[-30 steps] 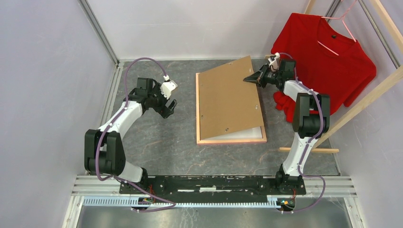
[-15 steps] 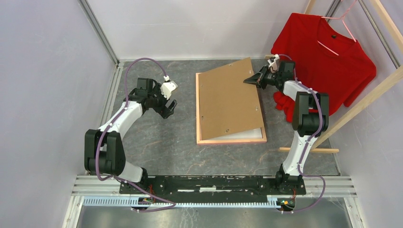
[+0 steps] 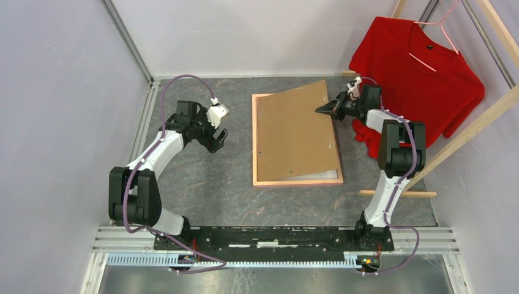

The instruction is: Put the photo into the frame

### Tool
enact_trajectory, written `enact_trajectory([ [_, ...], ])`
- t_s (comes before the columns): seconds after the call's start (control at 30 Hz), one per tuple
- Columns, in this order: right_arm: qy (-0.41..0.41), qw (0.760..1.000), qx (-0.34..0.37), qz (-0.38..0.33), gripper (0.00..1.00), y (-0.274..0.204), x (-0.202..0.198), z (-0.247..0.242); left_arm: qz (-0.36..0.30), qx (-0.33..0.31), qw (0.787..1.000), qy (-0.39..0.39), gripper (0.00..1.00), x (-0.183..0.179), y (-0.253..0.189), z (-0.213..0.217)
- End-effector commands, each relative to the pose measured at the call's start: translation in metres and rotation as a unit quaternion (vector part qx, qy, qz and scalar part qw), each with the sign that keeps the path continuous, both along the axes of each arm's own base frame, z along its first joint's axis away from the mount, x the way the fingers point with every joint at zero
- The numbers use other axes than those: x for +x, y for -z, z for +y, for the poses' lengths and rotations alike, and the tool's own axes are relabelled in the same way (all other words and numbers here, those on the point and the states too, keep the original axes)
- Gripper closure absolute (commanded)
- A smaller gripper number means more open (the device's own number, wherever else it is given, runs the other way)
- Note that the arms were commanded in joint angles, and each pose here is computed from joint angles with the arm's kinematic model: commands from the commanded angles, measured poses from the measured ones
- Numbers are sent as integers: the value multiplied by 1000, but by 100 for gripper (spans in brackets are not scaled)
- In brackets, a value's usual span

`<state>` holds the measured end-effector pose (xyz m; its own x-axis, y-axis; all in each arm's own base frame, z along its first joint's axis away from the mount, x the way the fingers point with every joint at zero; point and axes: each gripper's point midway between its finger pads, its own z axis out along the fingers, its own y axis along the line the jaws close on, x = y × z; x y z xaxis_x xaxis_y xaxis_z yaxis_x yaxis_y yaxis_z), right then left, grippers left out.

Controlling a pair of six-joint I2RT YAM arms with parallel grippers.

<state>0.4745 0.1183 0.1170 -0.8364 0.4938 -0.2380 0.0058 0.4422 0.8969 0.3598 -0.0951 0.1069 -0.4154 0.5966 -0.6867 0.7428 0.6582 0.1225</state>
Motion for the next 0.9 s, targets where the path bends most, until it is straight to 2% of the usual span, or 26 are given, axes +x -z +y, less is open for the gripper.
enact_trajectory([
  [0.0, 9, 999, 10, -34, 100, -25, -1, -2, -22, 7, 1000, 11, 0, 4, -6, -1],
  [0.37, 7, 998, 17, -63, 100, -28, 4, 7, -19, 8, 1000, 12, 0, 4, -4, 0],
  [0.8, -6, 999, -9, -45, 100, -2, -7, 31, -7, 21, 1000, 6, 0, 7, 7, 4],
  [0.87, -18, 999, -18, -40, 100, 4, -15, 47, -4, 22, 1000, 5, 0, 7, 9, 4],
])
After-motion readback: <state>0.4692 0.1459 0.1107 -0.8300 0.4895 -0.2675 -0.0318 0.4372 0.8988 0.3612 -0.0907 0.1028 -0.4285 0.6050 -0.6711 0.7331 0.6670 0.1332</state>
